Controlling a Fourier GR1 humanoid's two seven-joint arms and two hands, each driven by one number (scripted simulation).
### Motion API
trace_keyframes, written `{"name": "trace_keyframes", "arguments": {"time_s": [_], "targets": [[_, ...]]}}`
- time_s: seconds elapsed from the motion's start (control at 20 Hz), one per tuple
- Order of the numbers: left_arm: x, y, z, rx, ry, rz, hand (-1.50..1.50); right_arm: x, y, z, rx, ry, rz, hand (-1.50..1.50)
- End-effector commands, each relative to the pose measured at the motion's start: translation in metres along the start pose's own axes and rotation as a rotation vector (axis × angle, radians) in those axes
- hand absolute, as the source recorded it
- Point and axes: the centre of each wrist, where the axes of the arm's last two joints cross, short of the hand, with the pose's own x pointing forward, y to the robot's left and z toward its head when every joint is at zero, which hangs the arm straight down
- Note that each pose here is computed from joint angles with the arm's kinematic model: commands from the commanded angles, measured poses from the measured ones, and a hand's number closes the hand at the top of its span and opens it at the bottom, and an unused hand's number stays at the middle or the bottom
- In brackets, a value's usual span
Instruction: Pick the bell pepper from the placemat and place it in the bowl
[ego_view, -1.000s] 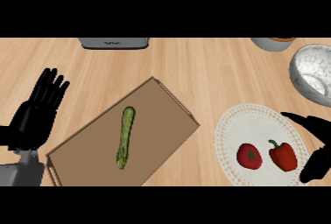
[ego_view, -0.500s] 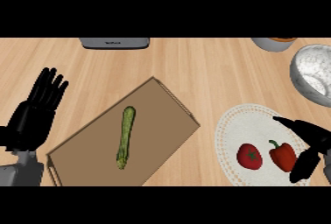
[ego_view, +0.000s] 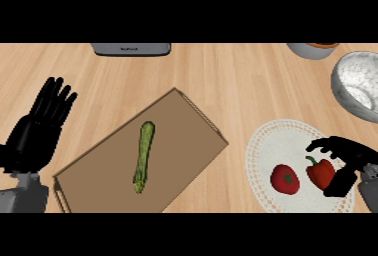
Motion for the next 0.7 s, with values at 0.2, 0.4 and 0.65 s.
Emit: {"name": "trace_keyframes", "arguments": {"time_s": [0.2,0.4,0.65], "targets": [[-0.01,0.0,0.006,-0.001,0.008,0.01,0.0,-0.002,0.003,-0.003,0.002,-0.049,0.171,1.5],[-0.003,-0.001,0.0,-0.007,0.004,0.002,0.0,0.008,0.003,-0.018,-0.048,-0.073,0.192,1.5],[0.0,-0.01,-0.011,0.003,-0.002,0.008,0.0,-0.013,-0.003,0.005,-0.157,-0.324,0.253,1.5]]}}
